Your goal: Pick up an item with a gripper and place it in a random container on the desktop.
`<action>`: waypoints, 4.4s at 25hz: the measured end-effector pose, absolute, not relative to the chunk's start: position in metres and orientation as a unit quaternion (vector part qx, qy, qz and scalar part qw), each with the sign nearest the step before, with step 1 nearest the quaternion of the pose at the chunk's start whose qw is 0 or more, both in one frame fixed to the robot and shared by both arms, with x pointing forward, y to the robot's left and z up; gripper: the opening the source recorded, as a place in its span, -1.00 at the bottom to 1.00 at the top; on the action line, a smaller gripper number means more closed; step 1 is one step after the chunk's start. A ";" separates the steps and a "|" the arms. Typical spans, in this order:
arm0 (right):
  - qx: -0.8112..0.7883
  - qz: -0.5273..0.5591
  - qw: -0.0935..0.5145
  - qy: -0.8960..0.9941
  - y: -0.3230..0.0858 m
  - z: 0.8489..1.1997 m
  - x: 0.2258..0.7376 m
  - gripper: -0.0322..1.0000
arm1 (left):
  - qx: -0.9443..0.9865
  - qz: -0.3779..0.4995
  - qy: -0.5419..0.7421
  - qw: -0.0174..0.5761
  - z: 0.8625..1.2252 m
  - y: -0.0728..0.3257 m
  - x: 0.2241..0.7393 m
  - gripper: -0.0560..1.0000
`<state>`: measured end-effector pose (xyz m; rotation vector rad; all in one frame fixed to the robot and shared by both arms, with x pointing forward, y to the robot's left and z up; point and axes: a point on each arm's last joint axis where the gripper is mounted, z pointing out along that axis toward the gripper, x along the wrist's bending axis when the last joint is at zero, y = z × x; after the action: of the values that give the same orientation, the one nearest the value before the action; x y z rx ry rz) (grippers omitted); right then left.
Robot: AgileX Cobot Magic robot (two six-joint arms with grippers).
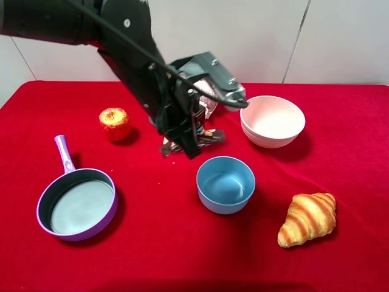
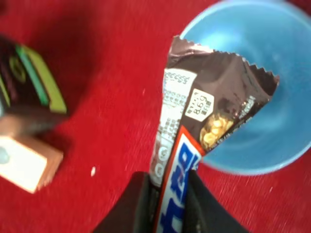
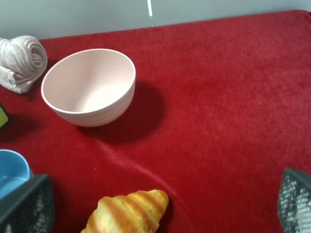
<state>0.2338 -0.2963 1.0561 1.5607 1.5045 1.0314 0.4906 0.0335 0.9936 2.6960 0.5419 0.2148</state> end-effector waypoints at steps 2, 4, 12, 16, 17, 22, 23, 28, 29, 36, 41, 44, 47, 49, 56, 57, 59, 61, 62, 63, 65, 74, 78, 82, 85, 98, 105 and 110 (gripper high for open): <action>0.606 0.400 0.362 0.584 -0.296 1.056 0.234 0.40 | 0.958 0.080 0.188 0.200 0.997 0.028 0.489 -0.63; 0.606 0.400 0.362 0.584 -0.296 1.056 0.234 0.40 | 0.958 0.084 0.180 0.208 0.999 0.023 0.486 -0.63; 0.606 0.400 0.362 0.584 -0.296 1.056 0.234 0.40 | 0.961 0.081 0.153 0.215 0.988 0.001 0.473 -0.64; 0.606 0.400 0.362 0.584 -0.296 1.056 0.234 0.40 | 0.965 0.072 0.150 0.202 0.970 -0.008 0.473 -0.64; 0.606 0.400 0.362 0.584 -0.296 1.056 0.234 0.40 | 0.965 0.072 0.150 0.202 0.966 -0.010 0.473 -0.64; 0.606 0.400 0.362 0.584 -0.296 1.056 0.234 0.40 | 0.965 0.074 0.151 0.202 0.946 -0.017 0.478 -0.64; 0.606 0.400 0.362 0.584 -0.296 1.056 0.234 0.40 | 0.965 0.074 0.152 0.203 0.943 -0.018 0.479 -0.64; 0.606 0.400 0.362 0.584 -0.296 1.056 0.234 0.40 | 0.966 0.071 0.152 0.195 0.928 -0.021 0.480 -0.64; 0.606 0.400 0.362 0.584 -0.296 1.056 0.234 0.40 | 0.967 0.070 0.151 0.193 0.926 -0.022 0.479 -0.64; 0.606 0.400 0.362 0.584 -0.296 1.056 0.234 0.40 | 0.970 0.064 0.142 0.186 0.918 -0.026 0.474 -0.64; 0.606 0.400 0.362 0.584 -0.296 1.056 0.234 0.40 | 0.970 0.064 0.143 0.185 0.917 -0.027 0.474 -0.64; 0.606 0.400 0.362 0.584 -0.296 1.056 0.234 0.40 | 0.970 0.064 0.143 0.186 0.917 -0.027 0.474 -0.64; 0.606 0.400 0.362 0.584 -0.296 1.056 0.234 0.40 | 0.970 0.064 0.144 0.186 0.917 -0.027 0.474 -0.64; 0.606 0.400 0.362 0.584 -0.296 1.056 0.234 0.40 | 0.970 0.064 0.144 0.186 0.917 -0.027 0.474 -0.64; 0.606 0.400 0.362 0.584 -0.296 1.056 0.234 0.40 | 0.970 0.064 0.144 0.186 0.917 -0.027 0.474 -0.48; 0.606 0.400 0.362 0.584 -0.296 1.056 0.234 0.40 | 0.970 0.064 0.145 0.186 0.917 -0.027 0.474 -0.37; 0.606 0.400 0.362 0.584 -0.296 1.056 0.234 0.40 | 0.969 0.063 0.150 0.186 0.917 -0.027 0.474 -0.02; 0.606 0.400 0.362 0.584 -0.296 1.056 0.234 0.40 | 0.968 0.061 0.157 0.187 0.917 -0.027 0.474 0.36; 0.606 0.400 0.362 0.584 -0.296 1.056 0.234 0.40 | 0.967 0.061 0.161 0.187 0.917 -0.027 0.474 0.57; 0.606 0.400 0.362 0.584 -0.296 1.056 0.234 0.40 | 0.967 0.060 0.164 0.187 0.917 -0.027 0.474 0.73; 0.606 0.400 0.362 0.584 -0.296 1.056 0.234 0.40 | 0.966 0.060 0.168 0.187 0.917 -0.027 0.474 0.88; 0.606 0.400 0.362 0.584 -0.296 1.056 0.234 0.40 | 0.965 0.054 0.178 0.186 0.925 -0.030 0.476 0.99; 0.606 0.400 0.362 0.584 -0.296 1.056 0.234 0.40 | 0.967 0.046 0.176 0.177 0.936 -0.035 0.478 0.98; 0.606 0.400 0.362 0.584 -0.296 1.056 0.234 0.40 | 0.971 0.032 0.171 0.161 0.961 -0.042 0.482 0.98; 0.606 0.400 0.362 0.584 -0.296 1.056 0.234 0.40 | 0.973 0.022 0.175 0.149 0.975 -0.042 0.482 0.98; 0.606 0.400 0.362 0.584 -0.296 1.056 0.234 0.40 | 0.977 0.008 0.183 0.107 1.033 -0.013 0.461 0.93; 0.606 0.400 0.362 0.584 -0.296 1.056 0.234 0.40 | 0.975 -0.010 0.213 0.056 1.055 0.008 0.447 0.90; 0.606 0.400 0.362 0.584 -0.296 1.056 0.234 0.40 | 0.971 -0.002 0.226 0.072 1.069 0.015 0.442 0.88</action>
<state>0.2338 -0.2963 1.0561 1.5609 1.5043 1.0313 0.4420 0.0150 1.0689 2.9186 0.6790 -0.0049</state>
